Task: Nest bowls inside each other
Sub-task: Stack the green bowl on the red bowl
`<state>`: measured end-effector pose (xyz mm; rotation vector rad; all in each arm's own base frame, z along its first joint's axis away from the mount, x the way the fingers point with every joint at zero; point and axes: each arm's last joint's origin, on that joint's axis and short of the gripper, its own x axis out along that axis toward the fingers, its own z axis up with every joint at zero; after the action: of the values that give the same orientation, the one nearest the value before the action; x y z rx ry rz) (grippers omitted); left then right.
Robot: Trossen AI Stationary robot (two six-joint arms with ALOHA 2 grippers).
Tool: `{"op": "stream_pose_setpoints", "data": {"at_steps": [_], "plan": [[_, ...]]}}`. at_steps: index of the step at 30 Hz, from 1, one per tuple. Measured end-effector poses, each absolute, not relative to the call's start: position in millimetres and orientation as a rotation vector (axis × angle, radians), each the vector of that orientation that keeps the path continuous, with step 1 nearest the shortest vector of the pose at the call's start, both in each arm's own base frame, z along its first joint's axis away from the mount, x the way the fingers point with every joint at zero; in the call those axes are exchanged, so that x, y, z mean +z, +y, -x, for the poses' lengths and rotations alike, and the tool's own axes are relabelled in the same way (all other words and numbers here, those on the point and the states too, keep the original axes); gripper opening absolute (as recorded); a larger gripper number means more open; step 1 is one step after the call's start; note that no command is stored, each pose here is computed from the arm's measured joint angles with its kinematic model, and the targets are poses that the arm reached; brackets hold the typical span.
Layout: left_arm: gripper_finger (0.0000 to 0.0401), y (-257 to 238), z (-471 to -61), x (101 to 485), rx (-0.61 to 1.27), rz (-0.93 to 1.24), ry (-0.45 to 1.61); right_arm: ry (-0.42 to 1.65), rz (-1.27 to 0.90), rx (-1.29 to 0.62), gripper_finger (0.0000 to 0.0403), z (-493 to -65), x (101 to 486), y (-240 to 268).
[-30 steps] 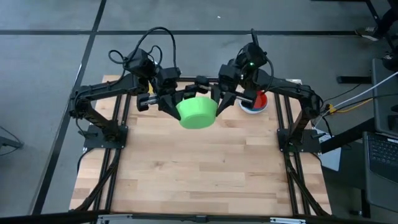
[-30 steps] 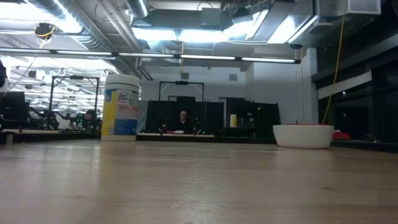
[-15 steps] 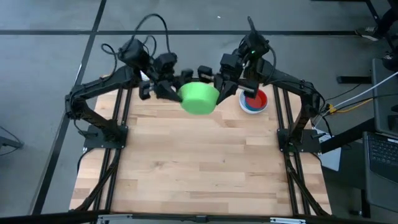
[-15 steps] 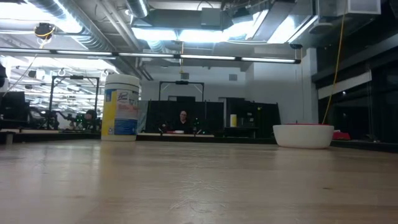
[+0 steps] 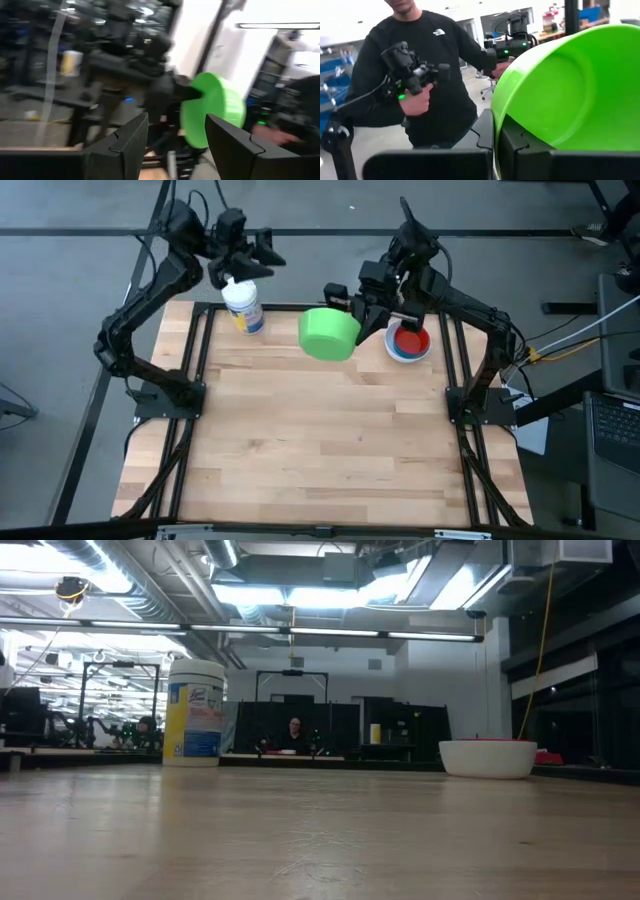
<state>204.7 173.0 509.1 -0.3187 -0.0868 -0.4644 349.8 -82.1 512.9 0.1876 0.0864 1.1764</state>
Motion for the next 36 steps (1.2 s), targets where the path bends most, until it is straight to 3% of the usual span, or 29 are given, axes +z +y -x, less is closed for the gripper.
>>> {"op": "stream_pose_setpoints", "data": {"at_steps": [3, 6, 11, 19, 23, 31, 36], "plan": [[0.0194, 191, -195, 499, -0.348, 0.333, -0.060, 0.140, -0.268, 1.117, 0.0001, -349, 504, -97], [0.0189, 205, -187, 483, -0.222, 0.358, -0.006, 0.217, -0.376, 0.915, 0.0001, -351, 472, -123], [0.0174, 211, -182, 453, -0.083, 0.373, 0.150, 0.554, -0.380, 0.267, 0.0001, -343, 390, -164], [0.0158, 211, -188, 429, -0.032, 0.350, 0.247, 1.024, -0.488, -0.620, 0.0001, -307, 278, -207], [0.0157, 211, -191, 425, 0.015, 0.307, 0.261, 1.193, -0.440, -0.774, 0.0001, -299, 270, -191], [0.0157, 214, -192, 423, 0.002, 0.296, 0.260, 1.412, -0.514, -0.887, 0.0001, -282, 259, -173], [0.0157, 213, -192, 424, -0.026, 0.282, 0.254, 1.398, -0.556, -0.903, 0.0001, -276, 268, -168]]}}
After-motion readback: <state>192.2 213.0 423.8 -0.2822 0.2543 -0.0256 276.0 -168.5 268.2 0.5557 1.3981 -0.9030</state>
